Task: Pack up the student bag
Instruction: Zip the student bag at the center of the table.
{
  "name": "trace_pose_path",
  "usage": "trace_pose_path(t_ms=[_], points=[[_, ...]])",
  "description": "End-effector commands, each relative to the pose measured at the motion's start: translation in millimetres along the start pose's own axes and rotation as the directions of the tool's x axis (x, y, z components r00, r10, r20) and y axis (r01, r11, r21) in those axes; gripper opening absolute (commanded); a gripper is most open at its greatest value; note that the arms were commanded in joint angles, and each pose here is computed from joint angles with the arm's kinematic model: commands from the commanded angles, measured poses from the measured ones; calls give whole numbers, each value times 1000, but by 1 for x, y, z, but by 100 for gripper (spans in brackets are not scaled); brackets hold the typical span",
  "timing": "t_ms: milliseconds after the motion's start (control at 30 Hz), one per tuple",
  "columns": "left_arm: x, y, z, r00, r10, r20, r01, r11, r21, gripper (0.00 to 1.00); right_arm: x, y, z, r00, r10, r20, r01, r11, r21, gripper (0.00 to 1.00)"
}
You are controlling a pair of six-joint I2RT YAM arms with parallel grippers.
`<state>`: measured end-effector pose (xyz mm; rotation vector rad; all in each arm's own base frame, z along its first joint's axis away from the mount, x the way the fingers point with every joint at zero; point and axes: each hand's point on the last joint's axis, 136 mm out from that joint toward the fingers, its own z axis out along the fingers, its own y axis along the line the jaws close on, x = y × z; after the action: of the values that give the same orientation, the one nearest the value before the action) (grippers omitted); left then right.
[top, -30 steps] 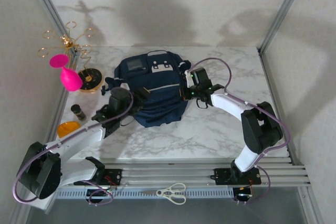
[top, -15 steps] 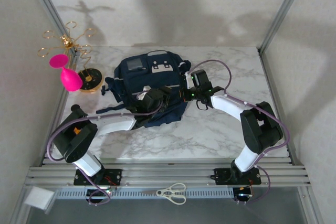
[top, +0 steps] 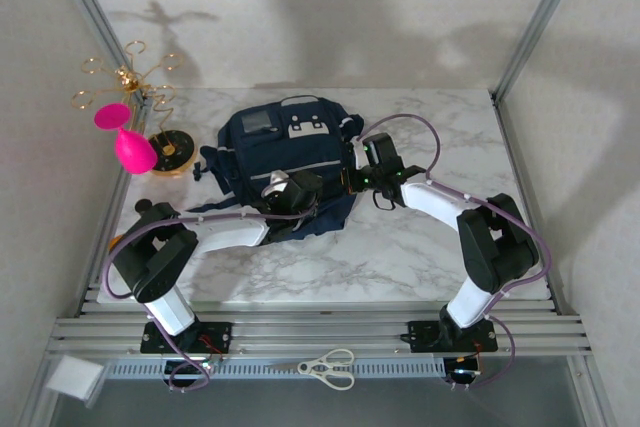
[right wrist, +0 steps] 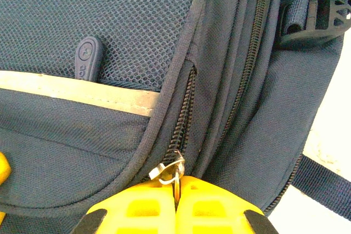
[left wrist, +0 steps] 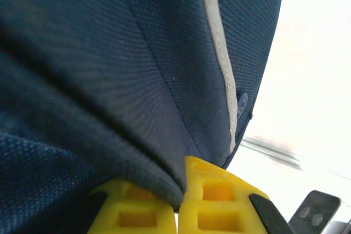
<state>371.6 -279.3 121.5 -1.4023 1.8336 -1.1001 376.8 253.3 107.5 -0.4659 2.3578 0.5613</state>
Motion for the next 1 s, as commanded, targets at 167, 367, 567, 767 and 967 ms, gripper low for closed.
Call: trace_pose_path(t_ms=[167, 367, 567, 767, 967], points=[[-61, 16, -19, 979, 136, 154, -127, 989, -69, 0, -23, -1, -25, 971, -216, 104, 212, 976, 47, 0], [-91, 20, -40, 963, 253, 93, -245, 965, -89, 0, -22, 17, -36, 876, -440, 197, 449, 894, 2, 0], [-129, 24, -62, 929, 355, 102, -342, 932, -123, 0, -34, 16, -38, 827, -513, 229, 520, 854, 35, 0], [-120, 19, -52, 913, 407, 19, -403, 909, -104, 0, -30, 22, -28, 841, -509, 183, 522, 852, -31, 0], [-120, 8, -50, 879, 476, 2, -473, 874, -108, 0, -32, -1, -30, 869, -475, 139, 470, 880, 68, 0]])
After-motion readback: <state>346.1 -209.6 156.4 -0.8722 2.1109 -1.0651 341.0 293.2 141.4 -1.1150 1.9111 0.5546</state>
